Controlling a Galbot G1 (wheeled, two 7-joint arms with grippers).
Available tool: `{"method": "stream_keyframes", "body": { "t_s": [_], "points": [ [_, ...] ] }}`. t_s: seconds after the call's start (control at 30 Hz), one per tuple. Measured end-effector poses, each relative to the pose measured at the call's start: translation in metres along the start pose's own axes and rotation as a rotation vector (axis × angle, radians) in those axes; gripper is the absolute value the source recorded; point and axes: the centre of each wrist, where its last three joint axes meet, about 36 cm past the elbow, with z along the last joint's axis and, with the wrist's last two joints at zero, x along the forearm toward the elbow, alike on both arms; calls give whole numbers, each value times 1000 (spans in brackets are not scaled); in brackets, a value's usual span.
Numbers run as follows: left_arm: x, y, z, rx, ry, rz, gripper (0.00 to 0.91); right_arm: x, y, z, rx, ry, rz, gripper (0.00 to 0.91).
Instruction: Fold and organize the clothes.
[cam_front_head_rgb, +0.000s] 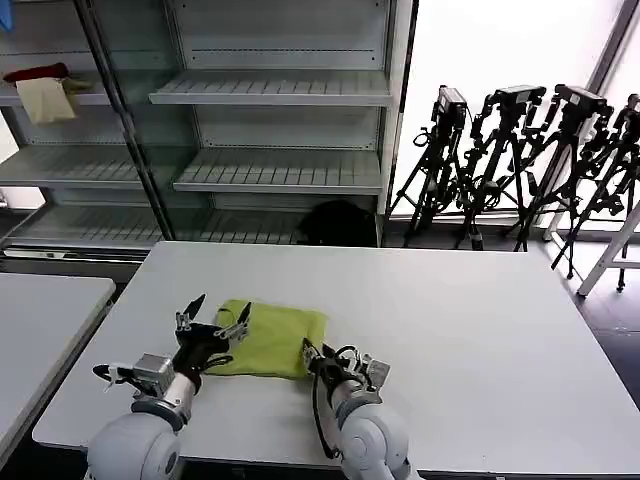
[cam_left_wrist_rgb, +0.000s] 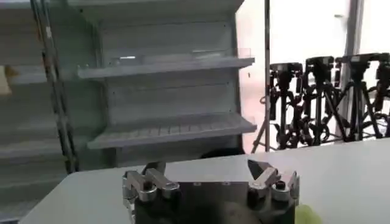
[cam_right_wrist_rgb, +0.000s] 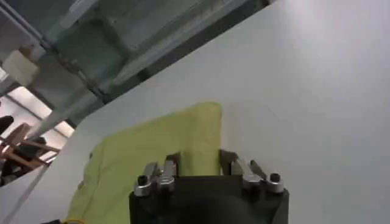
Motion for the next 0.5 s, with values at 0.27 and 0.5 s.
{"method": "stream_keyframes", "body": {
  "t_s": [0.27, 0.5],
  "points": [
    [3, 4, 4, 9, 6, -19, 907, 0, -3, -3, 4, 0, 15, 0],
    [4, 6, 5, 10, 6, -26, 907, 14, -19, -21, 4, -44, 29, 0]
  ]
}}
